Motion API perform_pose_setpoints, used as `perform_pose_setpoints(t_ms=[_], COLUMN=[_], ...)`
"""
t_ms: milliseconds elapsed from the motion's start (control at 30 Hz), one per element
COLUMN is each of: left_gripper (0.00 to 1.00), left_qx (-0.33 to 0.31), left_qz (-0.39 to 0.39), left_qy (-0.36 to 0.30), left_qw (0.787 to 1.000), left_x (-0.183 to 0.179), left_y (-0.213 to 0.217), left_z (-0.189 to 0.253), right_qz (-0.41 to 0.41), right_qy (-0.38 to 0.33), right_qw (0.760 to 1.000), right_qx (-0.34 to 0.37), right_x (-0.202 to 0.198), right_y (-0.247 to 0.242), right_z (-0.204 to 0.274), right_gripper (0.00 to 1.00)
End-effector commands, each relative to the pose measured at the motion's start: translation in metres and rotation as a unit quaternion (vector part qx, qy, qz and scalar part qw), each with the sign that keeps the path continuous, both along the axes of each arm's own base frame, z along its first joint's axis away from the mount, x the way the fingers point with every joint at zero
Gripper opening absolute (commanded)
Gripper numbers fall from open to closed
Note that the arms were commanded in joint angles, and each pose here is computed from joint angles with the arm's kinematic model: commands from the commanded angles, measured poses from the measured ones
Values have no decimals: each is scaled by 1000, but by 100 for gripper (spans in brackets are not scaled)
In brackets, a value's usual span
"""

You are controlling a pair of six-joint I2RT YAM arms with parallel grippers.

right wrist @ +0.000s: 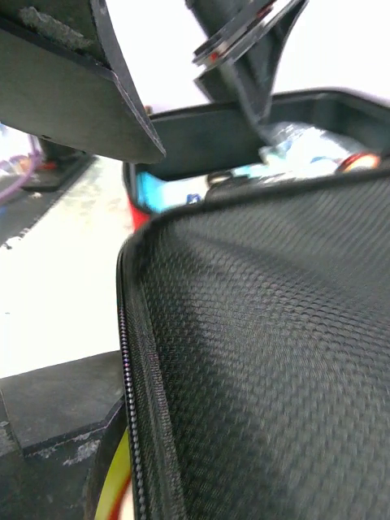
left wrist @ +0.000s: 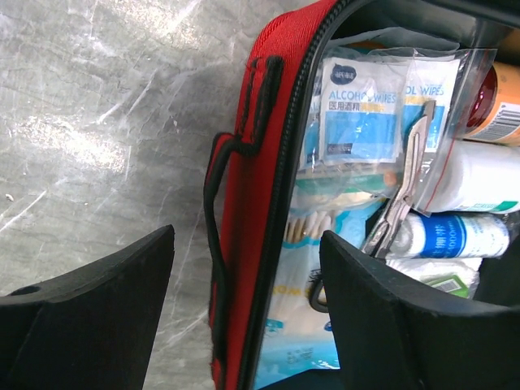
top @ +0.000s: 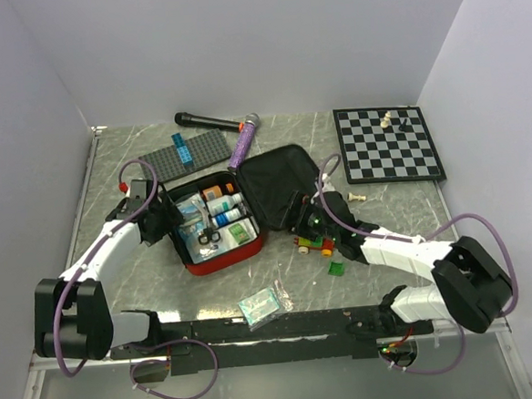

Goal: Organize the medicine kit

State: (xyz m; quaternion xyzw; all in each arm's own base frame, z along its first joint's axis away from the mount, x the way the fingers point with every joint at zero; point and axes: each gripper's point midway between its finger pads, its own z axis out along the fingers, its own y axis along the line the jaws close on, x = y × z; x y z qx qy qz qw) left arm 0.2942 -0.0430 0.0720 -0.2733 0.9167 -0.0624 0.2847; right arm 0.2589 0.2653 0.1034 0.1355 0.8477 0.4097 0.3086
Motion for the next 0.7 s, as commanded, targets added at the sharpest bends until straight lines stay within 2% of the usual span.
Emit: perform_pose_setpoints(t_ms=[0,233,467,667], left_gripper=[76,76,80,81], left_qx=[-2,0,-8,-10], left_qz=[-7,-6,-3,0], left_qy=[-8,-9,-24,-43], left_qw=[1000,1000,1000,999], left_x=[4,4,7,10], left_y=[-1,0,-2,-2], left_z=[1,2,12,22], right_qz=[-27,-15,-4,-4], right_qy=[-130,-198,-275,-302], right_qw=[991,978,953,945], right_qx=[-17,-62,-130,-128], right_x=[33,34,39,50], right_y=[-6,-17,-34,-36], right_z=[66,93,133,158], right_gripper=[100,100,100,100])
